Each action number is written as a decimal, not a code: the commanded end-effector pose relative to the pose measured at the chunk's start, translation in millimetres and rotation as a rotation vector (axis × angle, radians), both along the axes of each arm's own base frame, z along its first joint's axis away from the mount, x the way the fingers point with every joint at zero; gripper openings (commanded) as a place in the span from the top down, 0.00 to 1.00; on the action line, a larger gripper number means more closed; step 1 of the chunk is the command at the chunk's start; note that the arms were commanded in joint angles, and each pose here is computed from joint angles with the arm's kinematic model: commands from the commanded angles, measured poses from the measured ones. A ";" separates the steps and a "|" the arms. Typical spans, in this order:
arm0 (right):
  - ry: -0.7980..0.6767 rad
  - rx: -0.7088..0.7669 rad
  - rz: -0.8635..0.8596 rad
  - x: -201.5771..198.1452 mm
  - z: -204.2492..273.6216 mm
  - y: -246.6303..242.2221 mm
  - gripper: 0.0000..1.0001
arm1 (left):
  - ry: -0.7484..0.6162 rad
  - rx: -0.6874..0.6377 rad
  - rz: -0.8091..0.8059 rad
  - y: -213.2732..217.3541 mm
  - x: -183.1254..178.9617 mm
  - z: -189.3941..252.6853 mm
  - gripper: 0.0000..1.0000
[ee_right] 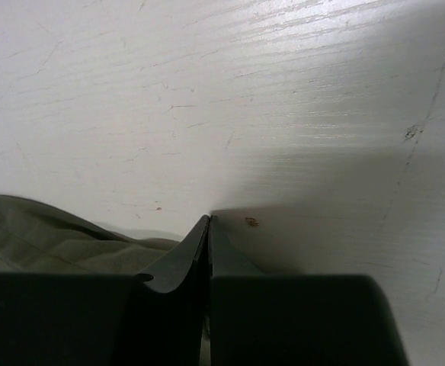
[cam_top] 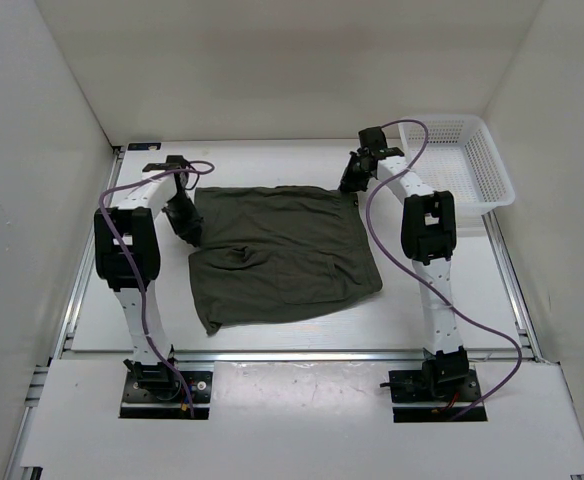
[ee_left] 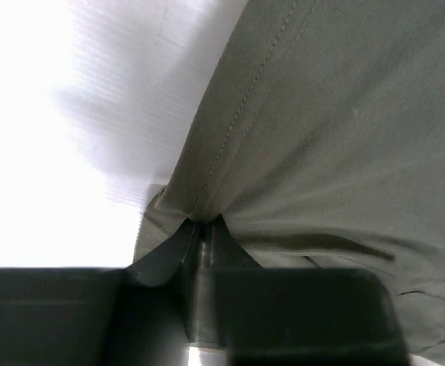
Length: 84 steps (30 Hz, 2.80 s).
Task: Fold and stack the shorts
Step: Flatten the shorts out, then fold the shorts
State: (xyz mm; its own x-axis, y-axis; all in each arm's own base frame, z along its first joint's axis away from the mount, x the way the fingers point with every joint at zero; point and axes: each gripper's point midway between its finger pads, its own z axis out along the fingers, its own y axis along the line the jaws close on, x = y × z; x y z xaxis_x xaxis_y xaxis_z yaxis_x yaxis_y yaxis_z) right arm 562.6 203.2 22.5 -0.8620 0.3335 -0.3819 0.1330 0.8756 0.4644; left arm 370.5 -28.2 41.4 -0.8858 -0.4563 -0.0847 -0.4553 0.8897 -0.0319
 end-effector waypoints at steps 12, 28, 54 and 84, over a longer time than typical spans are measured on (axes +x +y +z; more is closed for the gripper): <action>-0.183 -0.016 -0.035 -37.6 135.8 -27.8 0.29 | -0.228 -0.013 0.019 2.5 7.3 90.6 0.03; 0.011 0.051 -0.016 -322.8 88.3 -61.9 0.32 | -0.047 -0.260 0.168 -77.1 -212.9 29.5 0.08; 0.178 0.338 -0.201 -370.6 39.4 -65.8 0.27 | 0.007 -0.038 0.169 -63.1 -208.6 -27.2 0.82; -0.117 0.134 -0.194 -206.0 132.1 -74.9 1.00 | -0.372 0.118 0.134 -36.2 -45.0 154.1 0.90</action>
